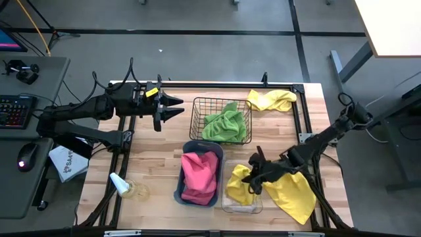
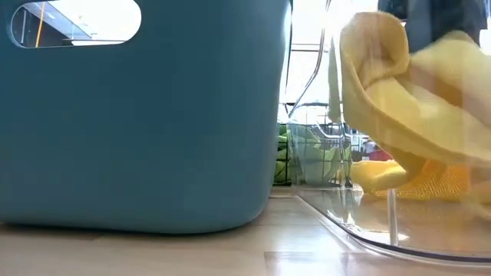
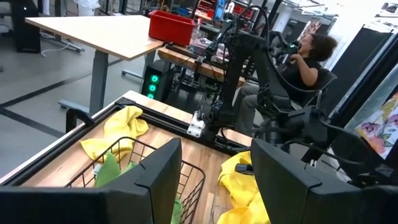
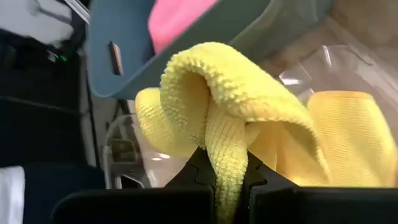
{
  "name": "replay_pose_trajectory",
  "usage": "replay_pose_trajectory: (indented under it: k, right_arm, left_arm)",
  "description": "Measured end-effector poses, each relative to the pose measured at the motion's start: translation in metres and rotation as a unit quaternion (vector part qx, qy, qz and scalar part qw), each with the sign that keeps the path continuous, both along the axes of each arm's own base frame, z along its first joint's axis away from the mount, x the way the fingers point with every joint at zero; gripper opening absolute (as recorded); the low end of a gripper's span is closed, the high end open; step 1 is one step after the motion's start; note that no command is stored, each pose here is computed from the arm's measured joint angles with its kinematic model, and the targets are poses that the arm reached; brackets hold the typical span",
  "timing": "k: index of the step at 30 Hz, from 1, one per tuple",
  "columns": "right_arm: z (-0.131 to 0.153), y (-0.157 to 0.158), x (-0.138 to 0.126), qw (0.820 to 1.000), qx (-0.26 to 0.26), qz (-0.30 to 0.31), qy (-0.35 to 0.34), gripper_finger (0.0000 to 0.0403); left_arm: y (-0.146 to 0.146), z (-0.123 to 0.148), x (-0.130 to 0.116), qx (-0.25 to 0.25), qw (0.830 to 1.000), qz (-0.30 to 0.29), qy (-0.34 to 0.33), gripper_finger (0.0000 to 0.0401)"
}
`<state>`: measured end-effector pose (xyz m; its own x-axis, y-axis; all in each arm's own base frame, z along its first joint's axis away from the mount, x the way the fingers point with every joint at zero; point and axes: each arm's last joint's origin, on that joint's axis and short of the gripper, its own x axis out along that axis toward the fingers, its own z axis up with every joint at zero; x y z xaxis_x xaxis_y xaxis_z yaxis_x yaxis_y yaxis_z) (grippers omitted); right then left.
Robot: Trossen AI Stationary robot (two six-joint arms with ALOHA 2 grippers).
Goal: Sort microfiber towel by color & place in baskets
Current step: Put the top left yellow microfiber cloth into the transparent bin
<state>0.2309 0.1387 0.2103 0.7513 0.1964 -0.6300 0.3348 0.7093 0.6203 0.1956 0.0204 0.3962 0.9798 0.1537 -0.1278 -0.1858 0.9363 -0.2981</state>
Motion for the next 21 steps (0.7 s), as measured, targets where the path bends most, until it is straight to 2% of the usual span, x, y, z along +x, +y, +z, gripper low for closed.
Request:
replay_pose_trajectory:
  k: [5, 10, 17, 21]
  right_arm:
    - [0.011, -0.015, 0.009, 0.998, -0.036, 0.038, 0.041, 0.0]
    - [0.014, -0.023, 0.014, 0.994, -0.053, 0.08, 0.043, 0.0]
    - [-0.005, -0.015, 0.025, 0.982, -0.067, 0.157, 0.08, 0.0]
    - [-0.005, -0.005, 0.046, 0.967, -0.107, 0.212, 0.089, 0.0]
  left_arm:
    - [0.0, 0.0, 0.0, 0.0, 1.0, 0.002, 0.0, 0.0181]
    - [0.0, 0.0, 0.0, 0.001, 1.0, 0.002, 0.0, 0.0181]
    - [0.0, -0.001, 0.0, 0.001, 1.0, 0.002, 0.005, 0.0181]
    - [0.0, -0.001, 0.0, 0.001, 1.0, 0.002, 0.004, 0.0181]
